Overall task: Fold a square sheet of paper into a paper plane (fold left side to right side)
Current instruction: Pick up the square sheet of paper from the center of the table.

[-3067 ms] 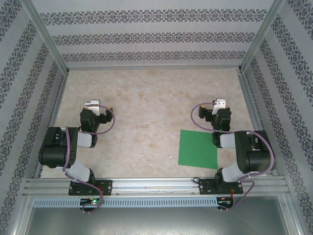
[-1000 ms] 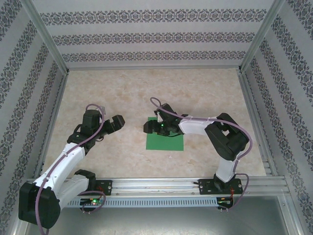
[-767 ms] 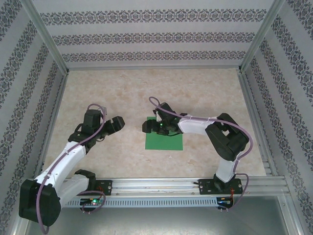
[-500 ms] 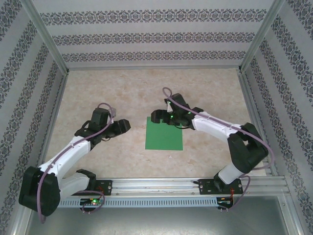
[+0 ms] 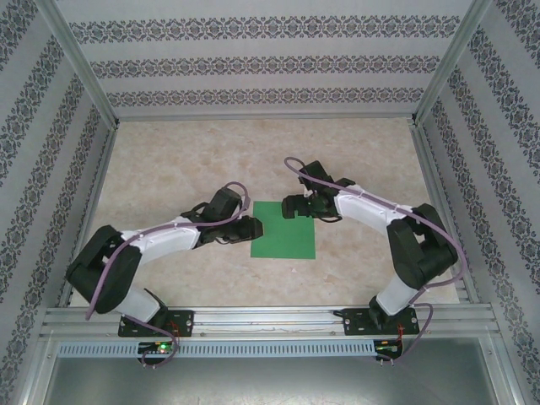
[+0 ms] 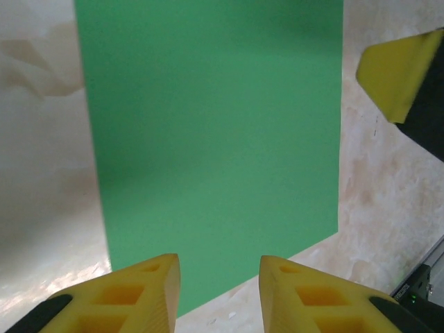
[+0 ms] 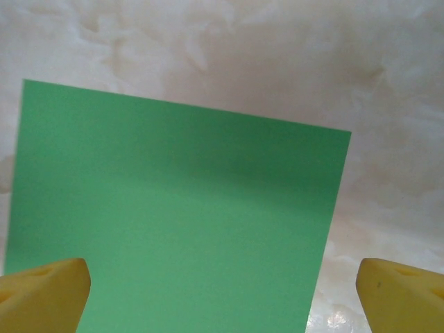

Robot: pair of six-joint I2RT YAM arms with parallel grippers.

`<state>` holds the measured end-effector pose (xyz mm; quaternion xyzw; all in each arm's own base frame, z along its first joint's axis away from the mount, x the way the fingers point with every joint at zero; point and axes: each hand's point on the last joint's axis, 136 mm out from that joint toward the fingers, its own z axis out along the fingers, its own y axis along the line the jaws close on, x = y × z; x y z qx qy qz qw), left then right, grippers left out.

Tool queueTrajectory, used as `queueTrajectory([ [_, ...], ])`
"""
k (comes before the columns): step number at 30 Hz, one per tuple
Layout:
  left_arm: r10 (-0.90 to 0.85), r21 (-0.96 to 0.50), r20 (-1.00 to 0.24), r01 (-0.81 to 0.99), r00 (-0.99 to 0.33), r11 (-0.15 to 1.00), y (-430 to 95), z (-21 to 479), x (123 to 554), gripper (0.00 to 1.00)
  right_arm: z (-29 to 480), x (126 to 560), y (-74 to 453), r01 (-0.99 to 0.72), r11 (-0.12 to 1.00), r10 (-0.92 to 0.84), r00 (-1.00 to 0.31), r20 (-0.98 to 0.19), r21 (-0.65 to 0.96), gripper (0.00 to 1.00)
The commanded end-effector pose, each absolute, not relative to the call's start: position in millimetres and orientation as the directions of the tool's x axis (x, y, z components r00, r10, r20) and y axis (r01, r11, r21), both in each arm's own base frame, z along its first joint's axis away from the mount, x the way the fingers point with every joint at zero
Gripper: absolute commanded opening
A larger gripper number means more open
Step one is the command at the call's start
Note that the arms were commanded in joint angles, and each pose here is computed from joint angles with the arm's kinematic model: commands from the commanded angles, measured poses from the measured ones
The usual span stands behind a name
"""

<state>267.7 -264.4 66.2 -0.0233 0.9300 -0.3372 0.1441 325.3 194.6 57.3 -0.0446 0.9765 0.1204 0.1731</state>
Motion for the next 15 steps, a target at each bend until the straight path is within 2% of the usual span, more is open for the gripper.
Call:
queueTrajectory([
  [1, -0.167, -0.671, -0.269, 0.06, -0.949, 0.739, -283, 71, 279, 0.33, 55, 332, 196, -0.154, 0.972, -0.084, -0.934, -0.347, 0.18, 0.98],
  [15, -0.171, -0.631, -0.192, -0.012, -0.966, 0.776, -282, 29, 272, 0.3, 30, 346, 202, -0.152, 0.977, -0.101, -0.948, -0.303, 0.151, 0.98],
])
